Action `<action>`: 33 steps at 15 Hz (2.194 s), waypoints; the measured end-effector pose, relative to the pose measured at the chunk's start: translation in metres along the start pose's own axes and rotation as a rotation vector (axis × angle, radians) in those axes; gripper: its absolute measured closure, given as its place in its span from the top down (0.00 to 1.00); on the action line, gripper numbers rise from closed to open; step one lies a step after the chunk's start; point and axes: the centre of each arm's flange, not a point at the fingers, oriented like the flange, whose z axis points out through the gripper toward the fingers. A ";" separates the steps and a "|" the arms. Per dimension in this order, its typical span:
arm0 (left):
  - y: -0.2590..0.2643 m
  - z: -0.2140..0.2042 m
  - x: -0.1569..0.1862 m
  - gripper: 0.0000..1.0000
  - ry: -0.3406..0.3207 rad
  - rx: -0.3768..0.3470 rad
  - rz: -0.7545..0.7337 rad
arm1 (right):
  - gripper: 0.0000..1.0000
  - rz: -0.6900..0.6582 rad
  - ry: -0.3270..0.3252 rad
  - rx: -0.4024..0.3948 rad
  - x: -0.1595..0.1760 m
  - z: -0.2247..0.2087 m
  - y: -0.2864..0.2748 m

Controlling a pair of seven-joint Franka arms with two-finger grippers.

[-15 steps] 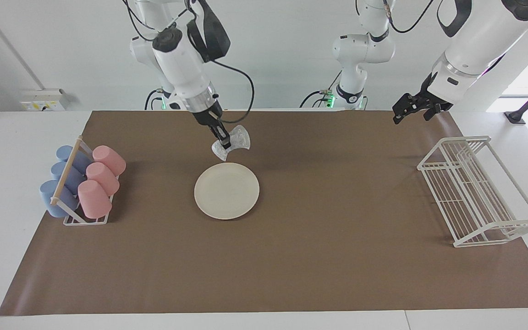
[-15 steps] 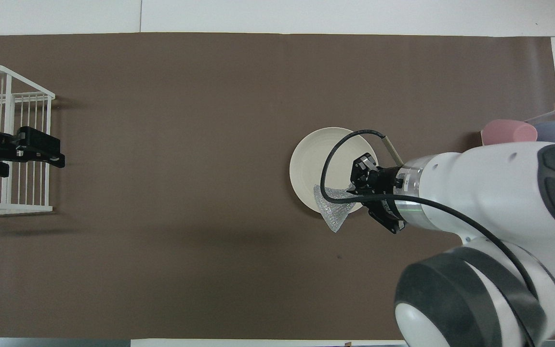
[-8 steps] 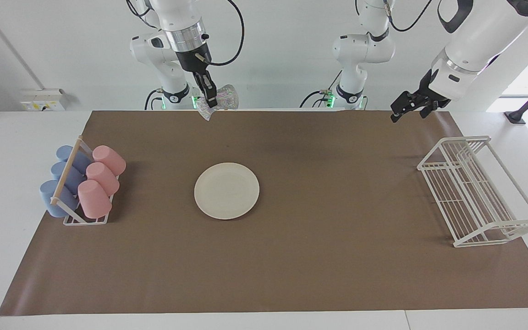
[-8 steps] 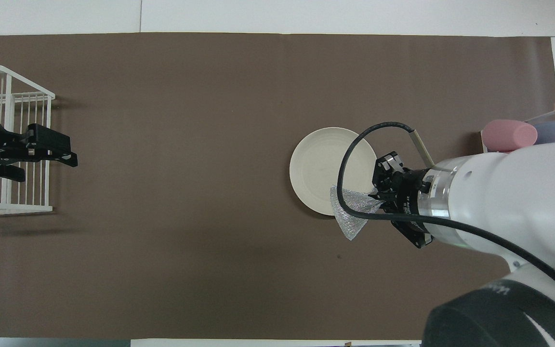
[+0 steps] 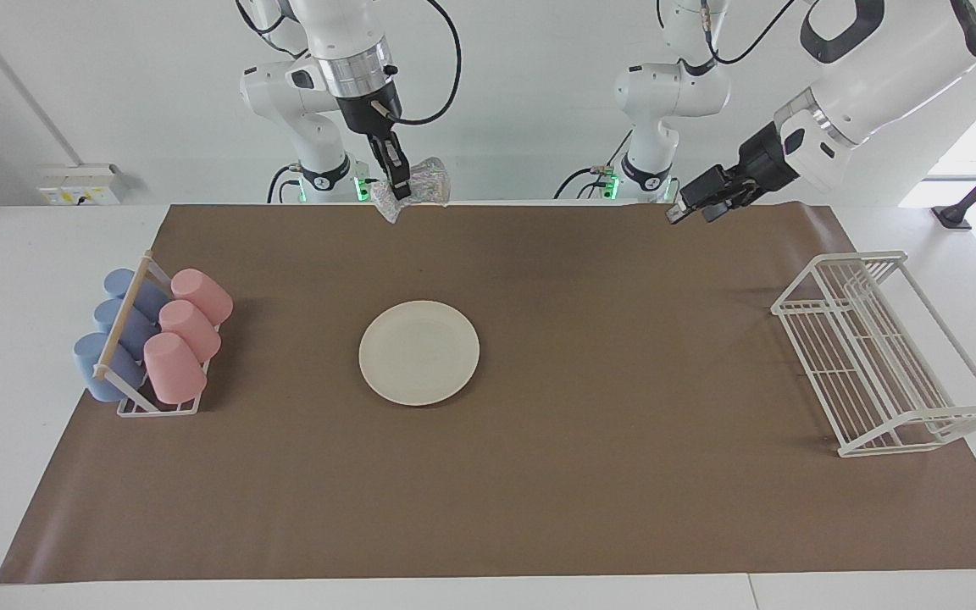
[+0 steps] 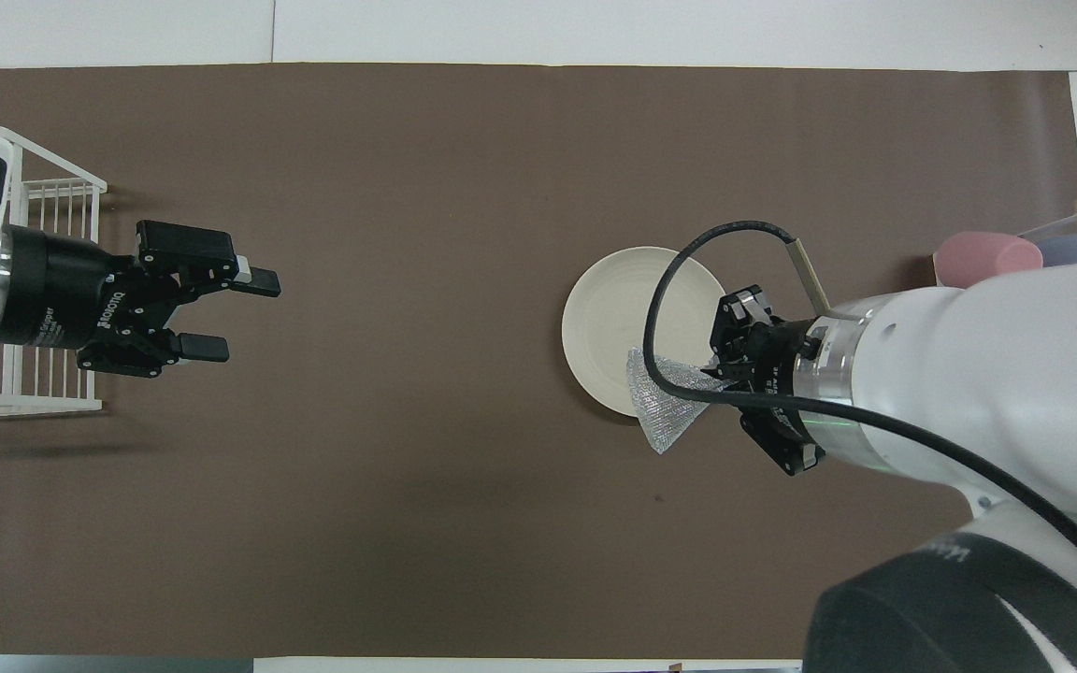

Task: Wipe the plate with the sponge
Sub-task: 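Wipe the sponge toward the plate's near edge while the left gripper approaches, then grasp the sponge with the left gripper while the right gripper releases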

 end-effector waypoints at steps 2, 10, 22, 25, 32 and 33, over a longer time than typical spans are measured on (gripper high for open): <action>-0.008 0.020 -0.018 1.00 -0.022 -0.126 -0.050 | 0.10 0.059 -0.009 0.033 0.001 0.004 -0.008; 0.039 0.113 -0.084 1.00 0.045 -0.488 -0.192 | 0.10 0.086 -0.013 0.034 0.002 0.012 -0.015; 0.082 0.177 -0.085 1.00 -0.153 -0.493 -0.118 | 0.10 0.084 -0.013 0.026 0.002 0.012 -0.014; 0.090 0.181 -0.080 1.00 -0.154 -0.518 -0.137 | 0.10 0.081 -0.013 0.026 0.000 0.012 -0.014; 0.104 0.211 -0.107 0.75 -0.177 -0.508 -0.130 | 0.10 0.074 -0.014 0.025 -0.004 0.012 -0.014; 0.104 0.212 -0.109 0.66 -0.189 -0.505 -0.127 | 0.10 0.074 -0.014 0.025 -0.004 0.012 -0.014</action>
